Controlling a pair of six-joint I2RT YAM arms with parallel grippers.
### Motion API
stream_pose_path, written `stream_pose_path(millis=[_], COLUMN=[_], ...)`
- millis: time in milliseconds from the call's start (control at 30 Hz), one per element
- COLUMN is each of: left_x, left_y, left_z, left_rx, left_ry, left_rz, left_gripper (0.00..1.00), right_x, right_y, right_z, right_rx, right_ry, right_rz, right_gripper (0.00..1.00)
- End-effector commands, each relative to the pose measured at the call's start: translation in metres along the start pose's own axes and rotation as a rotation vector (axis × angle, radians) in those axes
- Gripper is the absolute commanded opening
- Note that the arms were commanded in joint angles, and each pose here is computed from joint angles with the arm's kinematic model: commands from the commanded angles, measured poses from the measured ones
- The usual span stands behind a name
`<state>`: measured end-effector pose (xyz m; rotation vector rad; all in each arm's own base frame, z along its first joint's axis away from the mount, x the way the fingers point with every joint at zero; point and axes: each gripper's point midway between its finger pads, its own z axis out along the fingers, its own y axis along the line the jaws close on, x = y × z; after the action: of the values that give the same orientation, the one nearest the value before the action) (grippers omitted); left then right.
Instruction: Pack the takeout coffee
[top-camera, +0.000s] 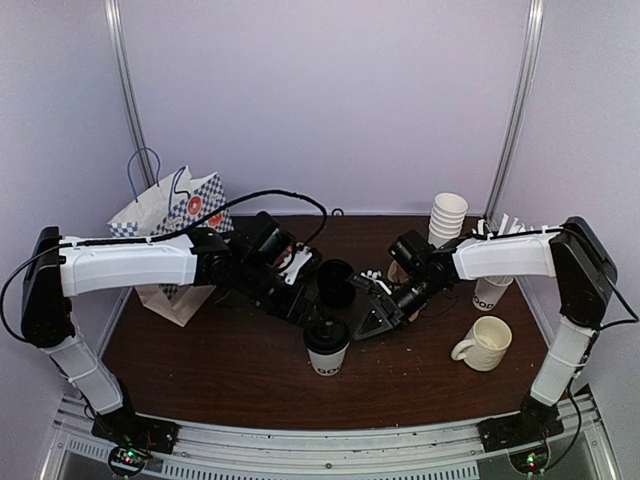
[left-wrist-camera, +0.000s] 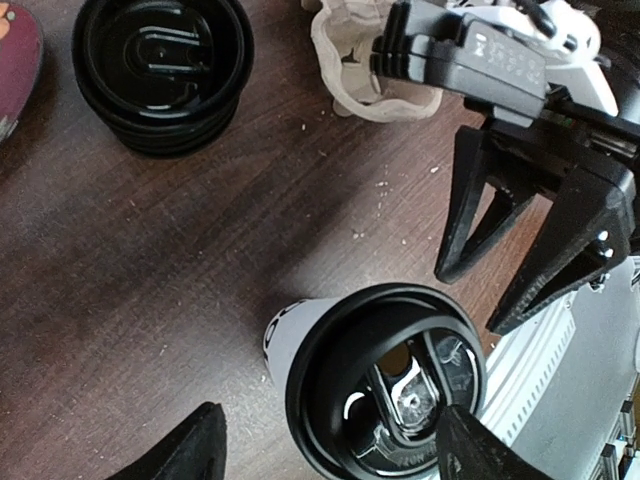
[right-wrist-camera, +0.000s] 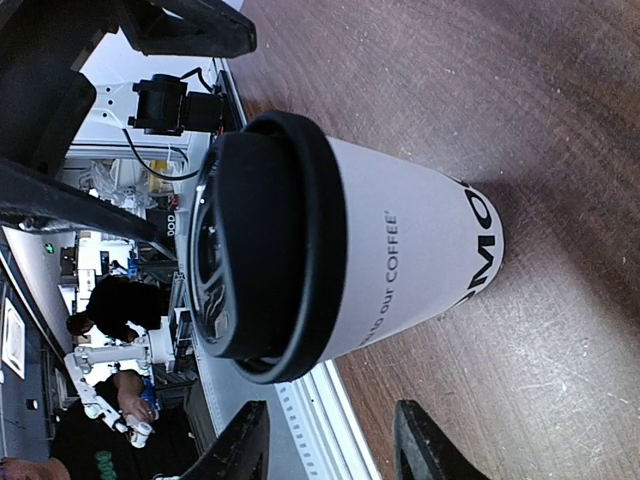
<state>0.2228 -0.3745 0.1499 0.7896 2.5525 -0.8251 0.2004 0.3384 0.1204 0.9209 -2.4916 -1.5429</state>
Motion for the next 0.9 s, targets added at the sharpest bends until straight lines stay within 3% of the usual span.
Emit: stream_pose_path(millis=[0, 433, 867], left_x=[0.002, 0.016, 0.034], left_y=[-0.001, 0.001, 0.015], left_z=[0.012, 0.028, 0.039], left_rx=[0.030, 0.054, 0.015], left_ry=[0.005, 0.059, 0.118], left_rz=[-0.010, -0.012, -0.038], left_gripper=[0.73, 0.61, 0.57], right_x=[-0.008, -0.009, -0.012], right_y=[0.015, 0.019, -0.020], right_z=[0.006, 0.014, 0.026], right_rx=[-0.061, -0.103, 0.024], right_ry=[0.004, 0.019, 0.033], right_rz=[-0.023, -0.007, 0.077], right_gripper=[0.45, 0.46, 0.25])
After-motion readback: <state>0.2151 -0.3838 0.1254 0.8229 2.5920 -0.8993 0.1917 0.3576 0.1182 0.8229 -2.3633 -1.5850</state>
